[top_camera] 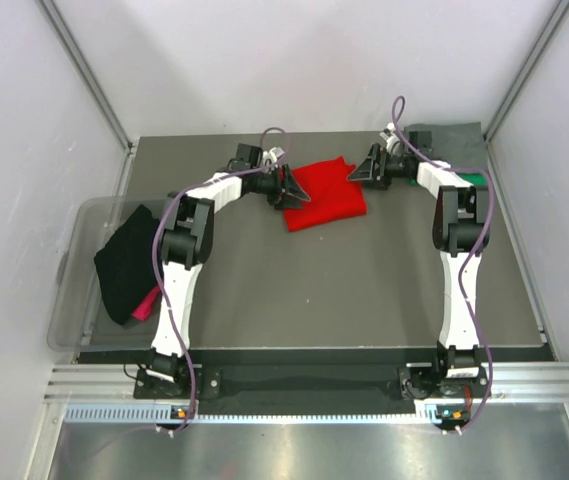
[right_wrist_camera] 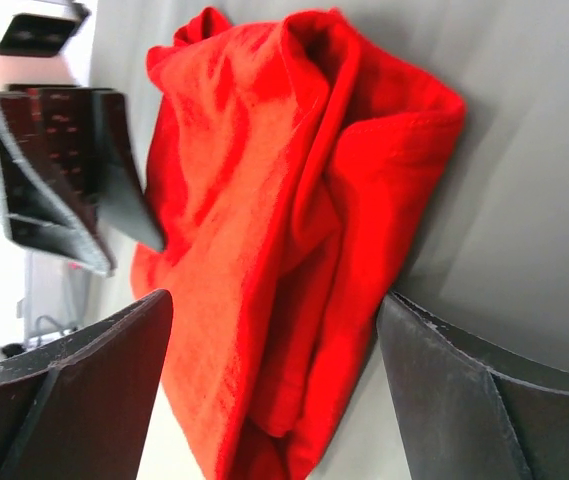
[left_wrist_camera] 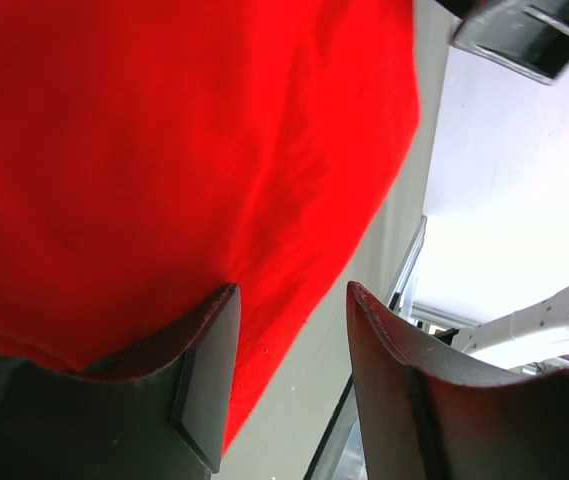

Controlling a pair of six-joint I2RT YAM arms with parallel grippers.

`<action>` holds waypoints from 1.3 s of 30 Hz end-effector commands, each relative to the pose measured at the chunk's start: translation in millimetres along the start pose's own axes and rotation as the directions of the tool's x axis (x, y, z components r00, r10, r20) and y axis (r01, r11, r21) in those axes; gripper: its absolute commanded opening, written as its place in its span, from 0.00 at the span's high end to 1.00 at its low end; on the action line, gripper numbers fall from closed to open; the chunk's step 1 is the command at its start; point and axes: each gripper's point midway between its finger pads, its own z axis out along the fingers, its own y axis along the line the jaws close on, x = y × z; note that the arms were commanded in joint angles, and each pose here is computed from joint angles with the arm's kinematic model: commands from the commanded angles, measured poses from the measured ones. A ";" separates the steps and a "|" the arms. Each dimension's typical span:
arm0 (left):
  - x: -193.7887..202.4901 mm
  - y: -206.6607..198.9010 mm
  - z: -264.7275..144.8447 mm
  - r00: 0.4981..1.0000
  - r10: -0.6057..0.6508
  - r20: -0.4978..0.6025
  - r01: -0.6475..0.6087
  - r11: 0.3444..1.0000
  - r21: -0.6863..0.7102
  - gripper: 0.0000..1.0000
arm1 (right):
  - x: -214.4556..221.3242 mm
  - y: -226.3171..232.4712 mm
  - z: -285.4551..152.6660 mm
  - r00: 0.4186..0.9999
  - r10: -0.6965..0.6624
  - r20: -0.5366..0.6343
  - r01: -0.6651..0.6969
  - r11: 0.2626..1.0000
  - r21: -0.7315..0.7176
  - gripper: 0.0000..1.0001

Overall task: Fold and stack the t-shirts
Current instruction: Neatly place the folded tshirt to the corner

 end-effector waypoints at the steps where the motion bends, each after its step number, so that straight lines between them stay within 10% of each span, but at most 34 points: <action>1: -10.1 -10.7 1.9 0.998 0.059 0.015 -0.059 0.998 0.029 0.49 | 26.9 -15.2 9.3 0.992 0.105 -0.066 -0.104 0.994 0.018 0.18; 17: -11.5 -9.7 12.2 0.994 0.106 0.008 -0.106 0.994 -0.001 0.50 | 56.0 -12.0 33.8 0.977 0.146 -0.155 -0.142 0.989 0.038 0.34; 26: -11.2 -21.1 9.0 0.989 0.150 0.007 -0.150 0.989 -0.006 0.50 | 55.0 -10.8 38.6 0.980 0.132 -0.151 -0.125 0.991 0.054 0.77; 31: -17.3 -48.8 -18.9 0.972 0.234 0.027 -0.233 0.972 -0.034 0.50 | 30.8 0.9 24.8 0.990 -0.033 -0.137 0.047 0.994 0.098 0.98; 39: -24.1 -81.6 -93.9 0.922 0.373 0.099 -0.358 0.923 -0.143 0.50 | -14.9 22.4 -24.1 0.934 -0.325 -0.148 0.355 0.891 0.281 1.00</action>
